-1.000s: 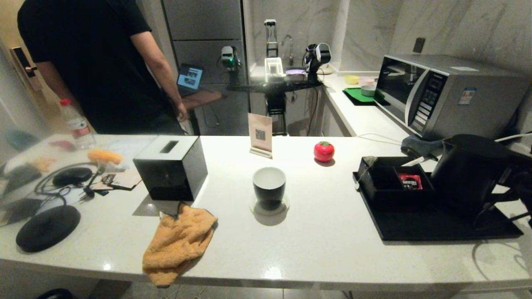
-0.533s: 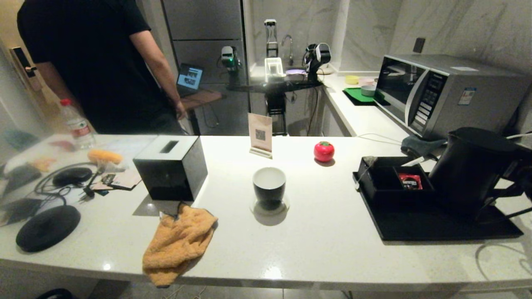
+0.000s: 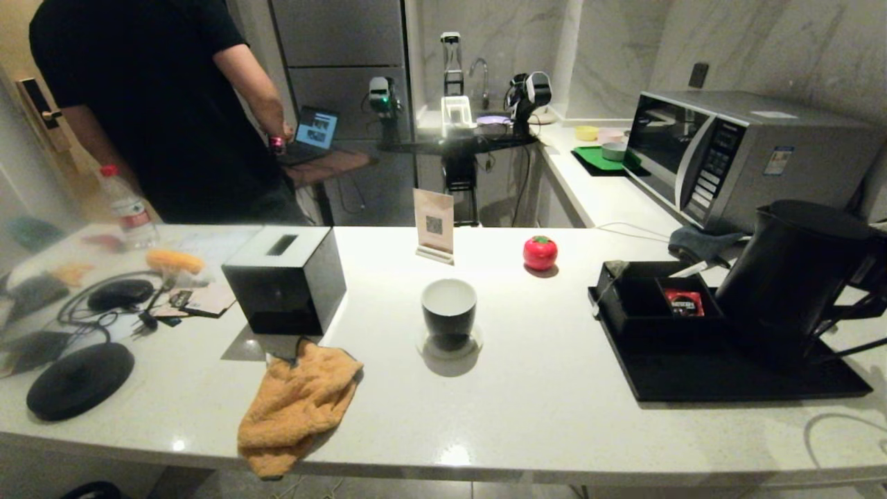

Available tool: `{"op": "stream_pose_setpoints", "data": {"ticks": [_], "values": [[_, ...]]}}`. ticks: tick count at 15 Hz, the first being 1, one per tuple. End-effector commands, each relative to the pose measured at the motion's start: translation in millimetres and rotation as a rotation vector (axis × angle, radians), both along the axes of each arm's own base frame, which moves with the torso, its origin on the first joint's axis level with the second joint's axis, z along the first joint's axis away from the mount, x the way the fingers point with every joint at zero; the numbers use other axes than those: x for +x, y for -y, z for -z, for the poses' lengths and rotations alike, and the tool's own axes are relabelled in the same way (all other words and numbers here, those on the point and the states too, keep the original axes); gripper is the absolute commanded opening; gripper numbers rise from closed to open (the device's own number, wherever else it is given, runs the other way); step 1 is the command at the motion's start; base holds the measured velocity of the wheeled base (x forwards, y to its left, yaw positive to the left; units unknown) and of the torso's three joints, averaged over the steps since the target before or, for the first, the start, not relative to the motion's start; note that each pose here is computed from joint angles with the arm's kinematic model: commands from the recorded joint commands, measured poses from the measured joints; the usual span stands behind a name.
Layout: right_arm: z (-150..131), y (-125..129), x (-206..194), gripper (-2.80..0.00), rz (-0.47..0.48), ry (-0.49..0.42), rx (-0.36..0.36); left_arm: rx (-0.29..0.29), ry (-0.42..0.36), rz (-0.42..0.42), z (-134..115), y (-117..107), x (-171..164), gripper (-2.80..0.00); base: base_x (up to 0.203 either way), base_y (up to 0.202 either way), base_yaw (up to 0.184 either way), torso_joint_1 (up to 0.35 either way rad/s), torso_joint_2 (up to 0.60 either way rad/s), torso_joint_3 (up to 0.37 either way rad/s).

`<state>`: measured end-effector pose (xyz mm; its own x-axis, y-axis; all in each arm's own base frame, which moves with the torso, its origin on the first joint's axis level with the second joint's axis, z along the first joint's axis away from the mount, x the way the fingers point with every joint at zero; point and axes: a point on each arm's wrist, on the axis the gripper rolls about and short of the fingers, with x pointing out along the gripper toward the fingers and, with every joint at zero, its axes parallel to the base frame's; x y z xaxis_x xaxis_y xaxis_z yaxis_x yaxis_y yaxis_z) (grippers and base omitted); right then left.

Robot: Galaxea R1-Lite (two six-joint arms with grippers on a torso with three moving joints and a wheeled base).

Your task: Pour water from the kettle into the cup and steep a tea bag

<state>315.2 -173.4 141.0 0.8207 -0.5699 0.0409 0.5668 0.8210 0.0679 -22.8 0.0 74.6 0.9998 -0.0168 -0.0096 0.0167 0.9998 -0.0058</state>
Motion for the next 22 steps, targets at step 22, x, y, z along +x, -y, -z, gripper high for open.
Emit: {"op": "stream_pose_setpoints", "data": {"ticks": [22], "values": [[-77, -111, 11, -2.80, -0.310, 0.048, -0.023, 0.000, 0.000, 0.000, 0, 0, 0, -2.80, 0.000, 0.000, 0.000, 0.000, 0.00, 0.000]]}}
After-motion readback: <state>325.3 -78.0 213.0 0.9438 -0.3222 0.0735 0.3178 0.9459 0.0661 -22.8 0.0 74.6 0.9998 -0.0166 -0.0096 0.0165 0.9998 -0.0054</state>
